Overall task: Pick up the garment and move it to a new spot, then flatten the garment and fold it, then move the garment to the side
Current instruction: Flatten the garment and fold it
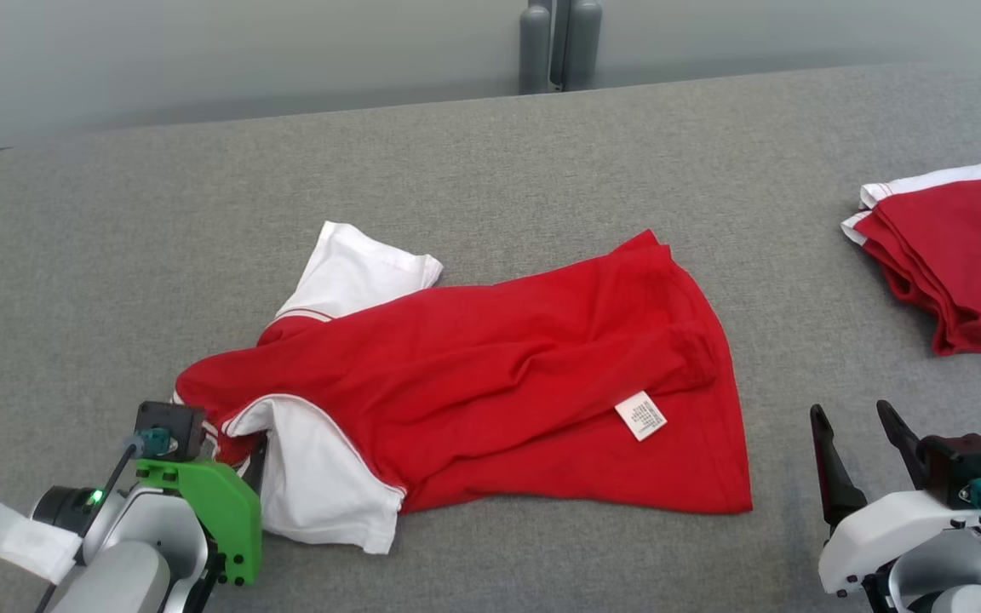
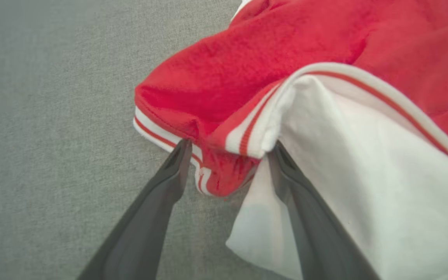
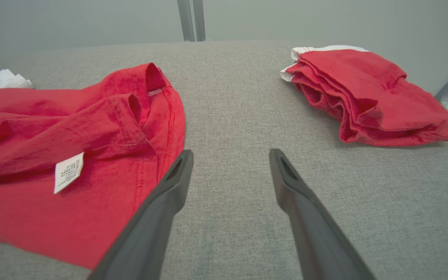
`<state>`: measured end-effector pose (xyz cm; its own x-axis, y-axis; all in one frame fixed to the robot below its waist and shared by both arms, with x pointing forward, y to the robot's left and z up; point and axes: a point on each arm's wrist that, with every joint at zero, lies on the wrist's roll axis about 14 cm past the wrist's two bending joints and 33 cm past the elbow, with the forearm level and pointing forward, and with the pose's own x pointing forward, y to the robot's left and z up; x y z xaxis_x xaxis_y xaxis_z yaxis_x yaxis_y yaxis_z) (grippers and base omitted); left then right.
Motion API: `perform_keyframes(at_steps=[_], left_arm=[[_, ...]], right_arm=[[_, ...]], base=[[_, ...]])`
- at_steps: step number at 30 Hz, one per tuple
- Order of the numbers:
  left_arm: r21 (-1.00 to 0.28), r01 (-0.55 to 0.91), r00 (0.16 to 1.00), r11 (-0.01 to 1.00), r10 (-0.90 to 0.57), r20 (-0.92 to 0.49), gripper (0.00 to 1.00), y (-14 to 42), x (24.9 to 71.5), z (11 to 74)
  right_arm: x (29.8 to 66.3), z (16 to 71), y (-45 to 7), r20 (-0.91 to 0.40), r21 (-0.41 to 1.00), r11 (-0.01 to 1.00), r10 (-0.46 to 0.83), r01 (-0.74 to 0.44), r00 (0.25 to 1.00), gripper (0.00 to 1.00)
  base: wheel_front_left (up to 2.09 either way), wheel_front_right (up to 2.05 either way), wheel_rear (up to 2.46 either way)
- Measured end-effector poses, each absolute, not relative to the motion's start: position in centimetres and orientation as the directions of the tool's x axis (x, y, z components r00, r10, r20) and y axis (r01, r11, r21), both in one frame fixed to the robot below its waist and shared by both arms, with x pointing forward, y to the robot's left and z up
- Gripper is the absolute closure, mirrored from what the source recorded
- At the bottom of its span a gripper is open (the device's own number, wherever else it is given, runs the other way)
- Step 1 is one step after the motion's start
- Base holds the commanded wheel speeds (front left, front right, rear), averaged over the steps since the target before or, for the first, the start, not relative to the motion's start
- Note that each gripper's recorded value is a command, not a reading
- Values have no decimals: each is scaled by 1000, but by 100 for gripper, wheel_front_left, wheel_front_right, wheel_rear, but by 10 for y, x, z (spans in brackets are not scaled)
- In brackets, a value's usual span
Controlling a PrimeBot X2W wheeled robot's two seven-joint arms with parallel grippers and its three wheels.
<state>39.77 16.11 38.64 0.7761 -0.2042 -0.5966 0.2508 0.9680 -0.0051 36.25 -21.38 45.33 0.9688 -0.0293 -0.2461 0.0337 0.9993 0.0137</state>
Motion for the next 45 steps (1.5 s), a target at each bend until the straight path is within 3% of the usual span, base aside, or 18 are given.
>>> perform_keyframes(at_steps=[11, 23, 29, 32, 37, 45], left_arm=[[-35, 113, 814, 993, -113, -570, 0, 191, 365, 398], [-79, 98, 773, 992, -126, -622, 0, 184, 345, 382], [-76, 97, 690, 992, -122, -714, 0, 185, 322, 360], [-60, 88, 691, 994, -104, -716, 0, 189, 320, 360], [-64, 49, 779, 997, -78, -622, 0, 191, 327, 379], [-188, -4, 955, 982, -52, -291, 0, 187, 342, 437]], right_arm=[[370, 458, -194, -229, 27, 999, 32, -27, 973, 0], [365, 458, -200, -231, 25, 1000, 14, -9, 973, 0], [364, 458, -199, -234, 25, 1000, 16, -10, 972, 0], [364, 459, -197, -231, 27, 1000, 22, -16, 973, 0], [361, 462, -196, -226, 26, 999, 26, -21, 974, 0], [356, 468, -197, -203, 29, 999, 25, -19, 979, 0]], base=[[0, 0, 0], [0, 0, 0], [0, 0, 0], [0, 0, 0], [0, 0, 0], [0, 0, 0]])
